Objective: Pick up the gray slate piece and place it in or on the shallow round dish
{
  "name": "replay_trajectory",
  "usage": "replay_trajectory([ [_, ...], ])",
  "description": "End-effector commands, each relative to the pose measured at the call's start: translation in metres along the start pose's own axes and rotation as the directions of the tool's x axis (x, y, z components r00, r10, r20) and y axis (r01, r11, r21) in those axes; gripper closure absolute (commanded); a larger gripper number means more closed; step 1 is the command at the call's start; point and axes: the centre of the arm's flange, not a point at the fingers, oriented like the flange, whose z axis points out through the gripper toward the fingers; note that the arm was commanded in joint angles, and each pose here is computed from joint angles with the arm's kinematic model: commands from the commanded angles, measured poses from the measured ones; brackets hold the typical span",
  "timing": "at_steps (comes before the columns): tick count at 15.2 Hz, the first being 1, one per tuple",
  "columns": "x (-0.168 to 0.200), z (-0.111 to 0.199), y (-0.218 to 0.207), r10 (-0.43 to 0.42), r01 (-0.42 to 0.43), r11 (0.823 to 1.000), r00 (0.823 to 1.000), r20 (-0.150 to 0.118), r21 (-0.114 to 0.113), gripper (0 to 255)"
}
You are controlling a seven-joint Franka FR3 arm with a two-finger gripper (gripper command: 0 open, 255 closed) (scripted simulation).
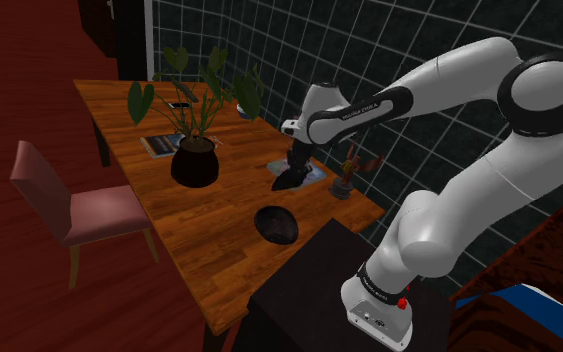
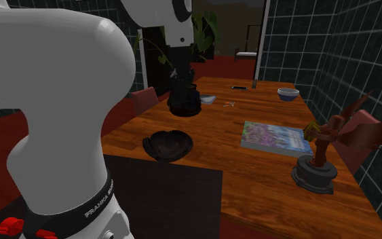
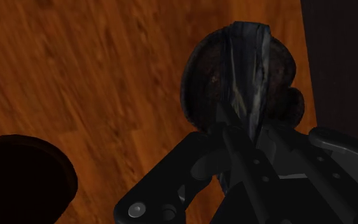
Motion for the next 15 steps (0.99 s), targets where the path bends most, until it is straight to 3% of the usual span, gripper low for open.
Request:
replay_trajectory([
  [1, 0.017, -0.005, -0.020, 0.002, -0.002, 1.000, 1.000, 0.001, -0.001, 255],
  [3, 0.035, -0.008, -0.042, 0.002, -0.002, 1.000, 1.000, 0.001, -0.001, 255],
  [15, 0.038, 0.055, -0.045, 0.002, -0.002, 1.000, 1.000, 0.001, -0.001, 255],
])
